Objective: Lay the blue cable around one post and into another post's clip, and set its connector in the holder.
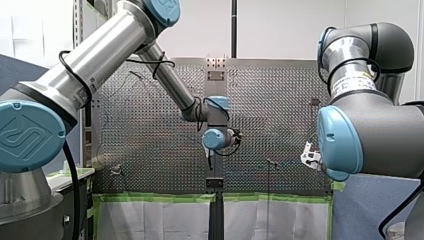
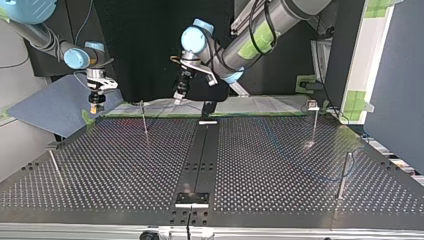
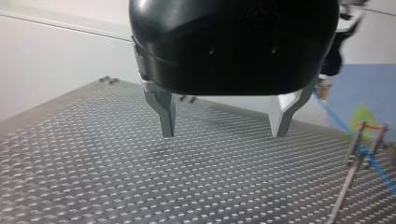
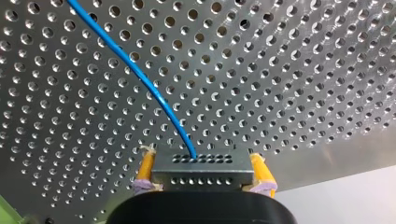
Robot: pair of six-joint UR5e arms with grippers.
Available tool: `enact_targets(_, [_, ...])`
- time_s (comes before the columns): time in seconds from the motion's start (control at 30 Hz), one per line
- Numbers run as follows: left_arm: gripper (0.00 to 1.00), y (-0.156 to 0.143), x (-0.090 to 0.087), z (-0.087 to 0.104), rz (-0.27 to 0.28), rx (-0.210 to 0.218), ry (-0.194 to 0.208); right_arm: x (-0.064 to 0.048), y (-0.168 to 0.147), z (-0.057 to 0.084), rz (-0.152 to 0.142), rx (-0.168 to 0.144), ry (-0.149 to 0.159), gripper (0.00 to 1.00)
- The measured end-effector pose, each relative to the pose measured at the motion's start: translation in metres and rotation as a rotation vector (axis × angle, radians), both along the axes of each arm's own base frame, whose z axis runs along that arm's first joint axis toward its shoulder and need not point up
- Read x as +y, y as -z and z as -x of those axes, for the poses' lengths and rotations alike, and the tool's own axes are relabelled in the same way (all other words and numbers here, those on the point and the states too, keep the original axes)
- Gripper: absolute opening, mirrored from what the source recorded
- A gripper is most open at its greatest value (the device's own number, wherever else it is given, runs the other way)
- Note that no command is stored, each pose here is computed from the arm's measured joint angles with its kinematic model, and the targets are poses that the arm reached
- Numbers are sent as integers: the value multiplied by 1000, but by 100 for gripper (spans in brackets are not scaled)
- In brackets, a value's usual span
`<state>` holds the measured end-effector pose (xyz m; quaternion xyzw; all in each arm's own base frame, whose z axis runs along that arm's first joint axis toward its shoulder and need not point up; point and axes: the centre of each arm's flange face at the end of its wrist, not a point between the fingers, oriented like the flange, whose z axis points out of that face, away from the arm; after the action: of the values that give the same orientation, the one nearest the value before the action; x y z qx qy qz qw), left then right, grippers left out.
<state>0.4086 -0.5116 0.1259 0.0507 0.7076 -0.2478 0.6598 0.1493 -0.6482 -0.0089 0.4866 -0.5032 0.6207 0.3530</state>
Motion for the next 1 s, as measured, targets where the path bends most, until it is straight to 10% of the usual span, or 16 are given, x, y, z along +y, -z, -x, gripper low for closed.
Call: enact_targets(1.0, [100, -66, 82, 40, 59, -55, -76, 1, 0, -7, 5, -1, -15, 0])
